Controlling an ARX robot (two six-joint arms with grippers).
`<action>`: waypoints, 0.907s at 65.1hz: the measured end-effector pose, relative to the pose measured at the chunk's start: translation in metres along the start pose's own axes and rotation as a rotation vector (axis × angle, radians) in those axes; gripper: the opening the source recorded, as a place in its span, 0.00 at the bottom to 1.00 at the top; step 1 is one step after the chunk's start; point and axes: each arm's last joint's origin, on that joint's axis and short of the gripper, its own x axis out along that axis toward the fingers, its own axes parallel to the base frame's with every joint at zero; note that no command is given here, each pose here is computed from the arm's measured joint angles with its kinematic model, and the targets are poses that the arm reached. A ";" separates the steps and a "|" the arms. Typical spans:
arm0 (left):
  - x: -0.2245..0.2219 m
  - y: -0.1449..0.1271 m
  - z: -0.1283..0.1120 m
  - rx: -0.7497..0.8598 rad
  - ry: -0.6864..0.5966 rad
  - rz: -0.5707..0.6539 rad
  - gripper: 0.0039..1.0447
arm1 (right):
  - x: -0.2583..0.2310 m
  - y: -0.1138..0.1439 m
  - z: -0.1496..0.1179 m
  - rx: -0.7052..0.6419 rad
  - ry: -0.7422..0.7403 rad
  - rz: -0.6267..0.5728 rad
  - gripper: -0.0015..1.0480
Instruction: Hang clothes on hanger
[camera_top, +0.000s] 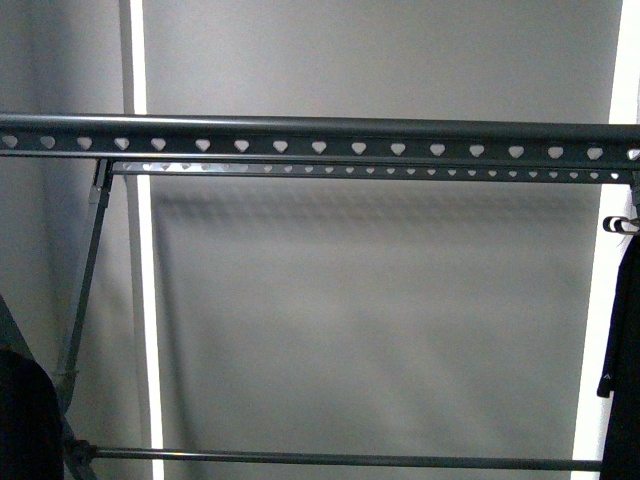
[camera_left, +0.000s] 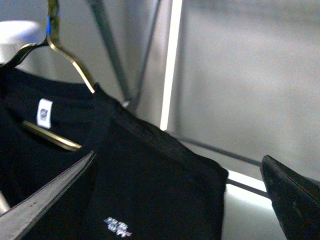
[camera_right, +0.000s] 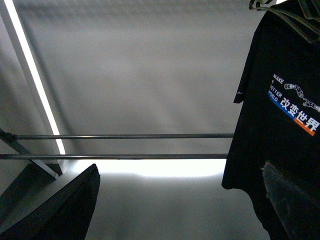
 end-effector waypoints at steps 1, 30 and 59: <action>0.007 -0.006 0.000 0.004 0.024 0.045 0.94 | 0.000 0.000 0.000 0.000 0.000 0.000 0.93; 0.099 -0.067 0.001 -0.186 0.178 0.457 0.94 | 0.000 0.000 0.000 0.000 0.000 0.000 0.93; 0.160 -0.079 -0.020 -0.225 0.228 0.509 0.82 | 0.000 0.000 0.000 0.000 0.000 0.000 0.93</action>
